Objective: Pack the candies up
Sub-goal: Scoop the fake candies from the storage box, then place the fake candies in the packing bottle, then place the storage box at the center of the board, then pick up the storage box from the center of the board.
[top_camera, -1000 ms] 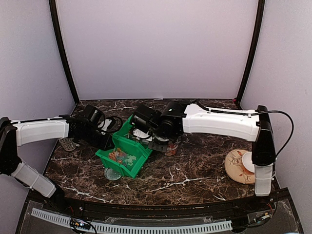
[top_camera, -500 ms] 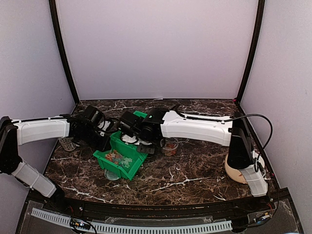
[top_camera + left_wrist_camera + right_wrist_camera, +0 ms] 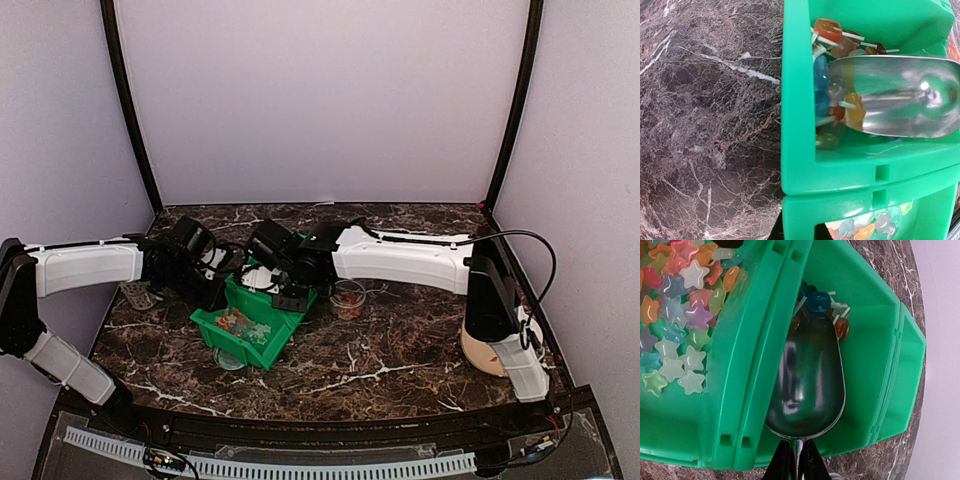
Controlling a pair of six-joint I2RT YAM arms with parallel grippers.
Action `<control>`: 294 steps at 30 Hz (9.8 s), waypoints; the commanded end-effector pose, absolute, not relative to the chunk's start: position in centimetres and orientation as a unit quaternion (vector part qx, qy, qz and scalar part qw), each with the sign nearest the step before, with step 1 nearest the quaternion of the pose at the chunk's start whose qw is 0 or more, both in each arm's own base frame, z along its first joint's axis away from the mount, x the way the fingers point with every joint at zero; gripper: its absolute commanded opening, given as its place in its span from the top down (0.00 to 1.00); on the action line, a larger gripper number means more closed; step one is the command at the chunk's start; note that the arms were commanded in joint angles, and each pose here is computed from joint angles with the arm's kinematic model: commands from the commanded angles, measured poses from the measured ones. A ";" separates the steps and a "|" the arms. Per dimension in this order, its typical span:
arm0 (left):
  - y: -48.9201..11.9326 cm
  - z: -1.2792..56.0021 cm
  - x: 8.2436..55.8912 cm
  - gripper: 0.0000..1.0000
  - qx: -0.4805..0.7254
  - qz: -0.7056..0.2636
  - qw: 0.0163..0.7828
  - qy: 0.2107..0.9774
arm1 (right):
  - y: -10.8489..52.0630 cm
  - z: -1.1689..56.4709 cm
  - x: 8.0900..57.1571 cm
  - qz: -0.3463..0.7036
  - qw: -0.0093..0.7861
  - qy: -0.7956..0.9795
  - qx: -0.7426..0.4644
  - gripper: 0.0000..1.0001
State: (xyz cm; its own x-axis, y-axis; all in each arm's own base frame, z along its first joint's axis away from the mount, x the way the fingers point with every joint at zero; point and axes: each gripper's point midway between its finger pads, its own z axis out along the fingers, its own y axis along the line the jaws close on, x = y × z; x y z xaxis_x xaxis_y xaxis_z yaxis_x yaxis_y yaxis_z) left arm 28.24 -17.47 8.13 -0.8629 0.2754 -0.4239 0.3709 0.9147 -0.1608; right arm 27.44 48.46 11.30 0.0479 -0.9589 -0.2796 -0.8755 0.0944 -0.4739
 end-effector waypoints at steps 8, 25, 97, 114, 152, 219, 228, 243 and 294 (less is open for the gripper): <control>-20.7 14.6 32.2 1.00 0.175 -0.183 0.310 0.916 | 51.0 4.6 25.2 0.120 0.245 0.709 -0.650 1.00; -20.3 15.0 32.4 1.00 0.169 -0.176 0.320 0.915 | 50.1 8.3 27.9 0.222 0.406 0.728 -0.505 1.00; -18.7 16.0 33.0 1.00 0.153 -0.155 0.334 0.917 | 33.4 19.9 28.7 0.121 0.601 0.734 -0.292 1.00; -18.6 15.8 33.0 1.00 0.150 -0.154 0.331 0.919 | 27.4 16.2 24.8 0.063 0.483 0.824 -0.289 1.00; -18.2 15.6 33.2 1.00 0.143 -0.152 0.328 0.921 | 28.9 14.1 22.5 -0.029 0.318 0.873 -0.369 1.00; -13.4 14.2 35.6 1.00 0.120 -0.075 0.323 0.936 | 29.6 16.9 24.0 -0.093 0.356 0.844 -0.391 1.00; -15.3 12.7 37.7 1.00 0.155 -0.099 0.292 0.939 | 29.8 16.8 23.8 -0.074 0.368 0.841 -0.390 1.00; -19.0 9.6 39.8 1.00 0.280 -0.139 0.242 0.919 | 27.9 18.3 22.6 -0.035 0.393 0.841 -0.370 1.00; -22.0 9.1 48.3 0.45 0.196 -0.113 0.208 0.952 | 27.8 19.0 21.8 -0.027 0.388 0.848 -0.360 1.00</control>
State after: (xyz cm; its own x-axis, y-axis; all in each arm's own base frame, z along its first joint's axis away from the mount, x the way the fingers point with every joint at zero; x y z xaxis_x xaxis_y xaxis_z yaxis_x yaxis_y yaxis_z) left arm 48.41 -21.88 8.06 -0.8342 0.3311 -0.4411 0.4299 0.8913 -0.1440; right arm 21.64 27.15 17.32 -0.4505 -0.6698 -0.5903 -0.6088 0.7141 -0.3456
